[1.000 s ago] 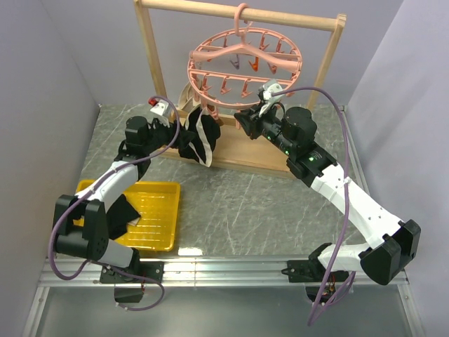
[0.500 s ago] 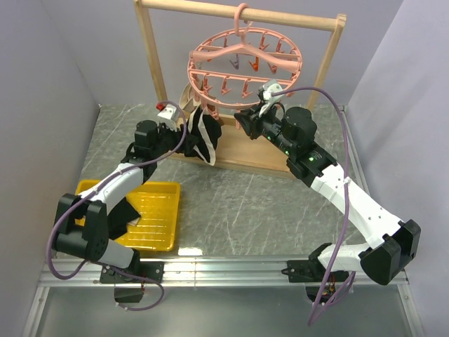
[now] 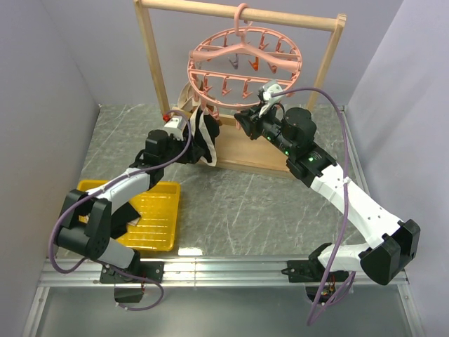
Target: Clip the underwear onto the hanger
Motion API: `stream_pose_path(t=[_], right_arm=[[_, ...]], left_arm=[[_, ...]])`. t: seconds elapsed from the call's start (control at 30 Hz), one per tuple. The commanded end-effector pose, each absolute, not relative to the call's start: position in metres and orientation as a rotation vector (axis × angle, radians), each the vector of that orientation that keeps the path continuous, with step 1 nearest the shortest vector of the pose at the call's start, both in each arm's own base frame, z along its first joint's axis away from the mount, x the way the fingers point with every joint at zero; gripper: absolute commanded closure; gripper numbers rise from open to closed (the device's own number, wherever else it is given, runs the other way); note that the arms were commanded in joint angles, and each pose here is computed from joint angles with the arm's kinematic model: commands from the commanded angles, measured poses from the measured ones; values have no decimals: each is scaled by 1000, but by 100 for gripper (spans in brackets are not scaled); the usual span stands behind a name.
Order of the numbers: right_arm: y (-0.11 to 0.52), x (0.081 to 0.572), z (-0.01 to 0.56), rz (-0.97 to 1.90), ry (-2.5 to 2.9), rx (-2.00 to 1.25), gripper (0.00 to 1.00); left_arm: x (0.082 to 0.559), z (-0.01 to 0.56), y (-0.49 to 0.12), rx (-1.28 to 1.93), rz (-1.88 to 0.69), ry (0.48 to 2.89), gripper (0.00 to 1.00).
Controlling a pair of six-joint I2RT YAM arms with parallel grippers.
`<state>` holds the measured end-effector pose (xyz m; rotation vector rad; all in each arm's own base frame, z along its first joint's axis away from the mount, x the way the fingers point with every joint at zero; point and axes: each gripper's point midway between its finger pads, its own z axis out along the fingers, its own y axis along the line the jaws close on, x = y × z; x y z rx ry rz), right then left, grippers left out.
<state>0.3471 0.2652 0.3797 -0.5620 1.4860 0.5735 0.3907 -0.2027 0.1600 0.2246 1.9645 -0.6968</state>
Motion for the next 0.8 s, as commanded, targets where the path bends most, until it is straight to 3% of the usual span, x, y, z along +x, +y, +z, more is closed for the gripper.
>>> stream_pose_path(t=[0.0, 0.17, 0.23, 0.27, 0.3, 0.37, 0.4, 0.77], right_arm=[[275, 340, 384, 619, 1455, -604, 100], [273, 340, 382, 612, 1459, -605, 100], [273, 340, 383, 612, 1458, -604, 100], [273, 341, 382, 613, 1460, -604, 100], [274, 340, 381, 614, 1459, -605, 100], [274, 341, 381, 618, 1460, -601, 100], [274, 340, 381, 620, 1458, -601, 100], [273, 334, 379, 747, 1450, -597, 100]], left_arm=[[396, 165, -211, 172, -728, 1945, 36], [393, 155, -212, 139, -744, 1990, 37], [389, 153, -214, 133, -763, 2000, 42], [387, 154, -216, 139, -782, 1994, 49], [384, 158, -220, 150, -811, 1982, 65], [383, 173, -226, 155, -872, 1937, 84], [381, 181, -230, 161, -906, 1919, 99], [358, 293, -265, 73, -1258, 1794, 100]])
